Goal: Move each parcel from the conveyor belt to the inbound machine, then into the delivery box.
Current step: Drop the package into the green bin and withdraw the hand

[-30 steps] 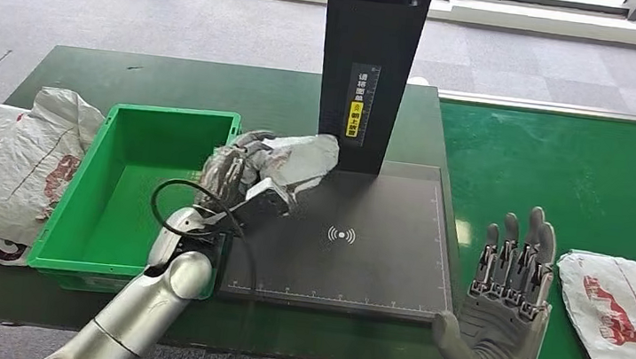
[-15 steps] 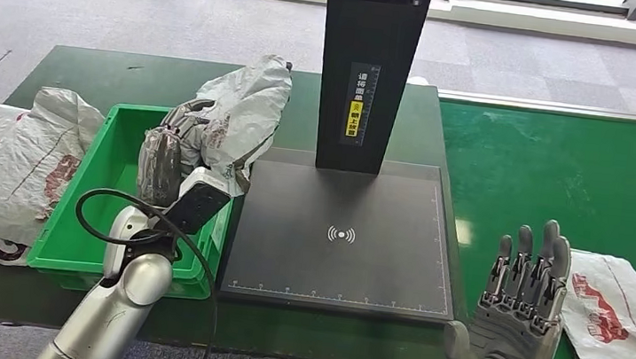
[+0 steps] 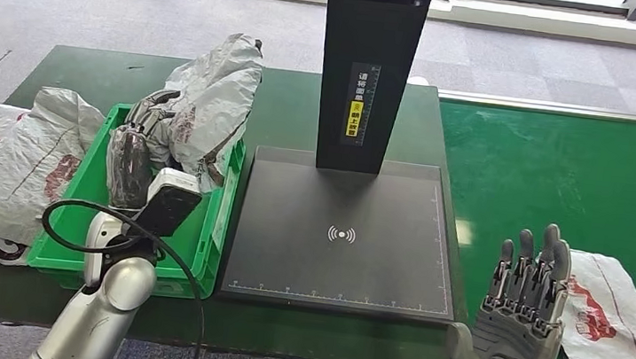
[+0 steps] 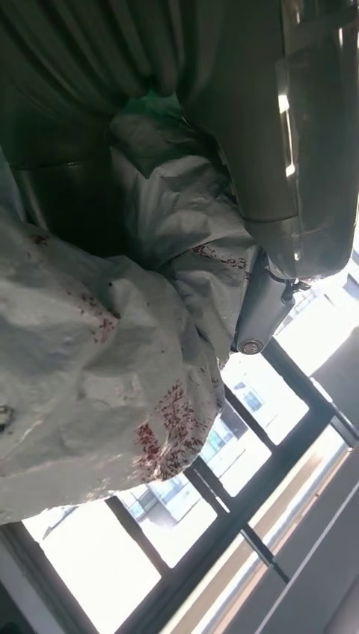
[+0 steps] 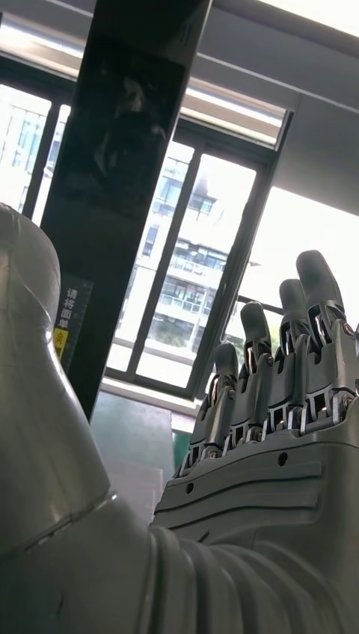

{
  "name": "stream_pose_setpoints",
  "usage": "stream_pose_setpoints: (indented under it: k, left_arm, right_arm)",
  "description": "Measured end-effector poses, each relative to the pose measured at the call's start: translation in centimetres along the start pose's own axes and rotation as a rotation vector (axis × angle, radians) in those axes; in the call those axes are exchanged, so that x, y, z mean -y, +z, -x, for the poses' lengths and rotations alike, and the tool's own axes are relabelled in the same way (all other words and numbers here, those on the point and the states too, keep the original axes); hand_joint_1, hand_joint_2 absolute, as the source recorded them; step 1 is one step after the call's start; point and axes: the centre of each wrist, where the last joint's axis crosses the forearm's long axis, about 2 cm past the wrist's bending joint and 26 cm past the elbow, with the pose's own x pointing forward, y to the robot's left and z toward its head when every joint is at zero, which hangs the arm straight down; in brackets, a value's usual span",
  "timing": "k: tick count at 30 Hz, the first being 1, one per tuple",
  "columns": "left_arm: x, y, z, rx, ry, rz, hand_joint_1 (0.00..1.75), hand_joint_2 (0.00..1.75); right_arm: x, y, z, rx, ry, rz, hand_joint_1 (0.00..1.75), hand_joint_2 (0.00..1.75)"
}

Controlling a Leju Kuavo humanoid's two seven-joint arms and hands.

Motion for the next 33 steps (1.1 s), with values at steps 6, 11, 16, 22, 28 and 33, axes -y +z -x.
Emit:
stream_pose_setpoints:
  k: [6,11,16,22,28,33]
  left_arm:
    - [0.3,0.7,1.2,-0.101,-0.079,0.164,1.75,1.75]
    - [1.4,3.7,3.4,-0.255,-0.155,0.33,0.0,0.87]
    - [1.7,6.8,5.1,-0.37,-0.182,0.378,0.0,0.0]
    - [1.3,8.3,5.0,-0.437,-0.187,0.371,0.0,0.0]
    - [0.6,9.0,4.7,-0.505,-0.181,0.289,0.0,0.0]
    - [-0.2,9.6,4.5,-0.549,-0.176,0.231,0.0,0.0]
  right_arm:
    - [0.0,-0.1,0.0,-0.013,-0.01,-0.031,0.0,1.75]
    - [-0.1,-0.1,-0.1,-0.037,-0.007,-0.069,0.0,1.75]
    - [0.2,-0.1,-0.3,-0.059,0.005,-0.08,0.0,1.75]
    - [1.0,-0.1,-0.4,-0.064,0.035,-0.068,0.0,1.75]
    - [1.8,0.0,-0.1,-0.089,0.109,-0.058,0.0,1.75]
    - [2.3,0.0,0.1,-0.105,0.161,-0.058,0.0,1.75]
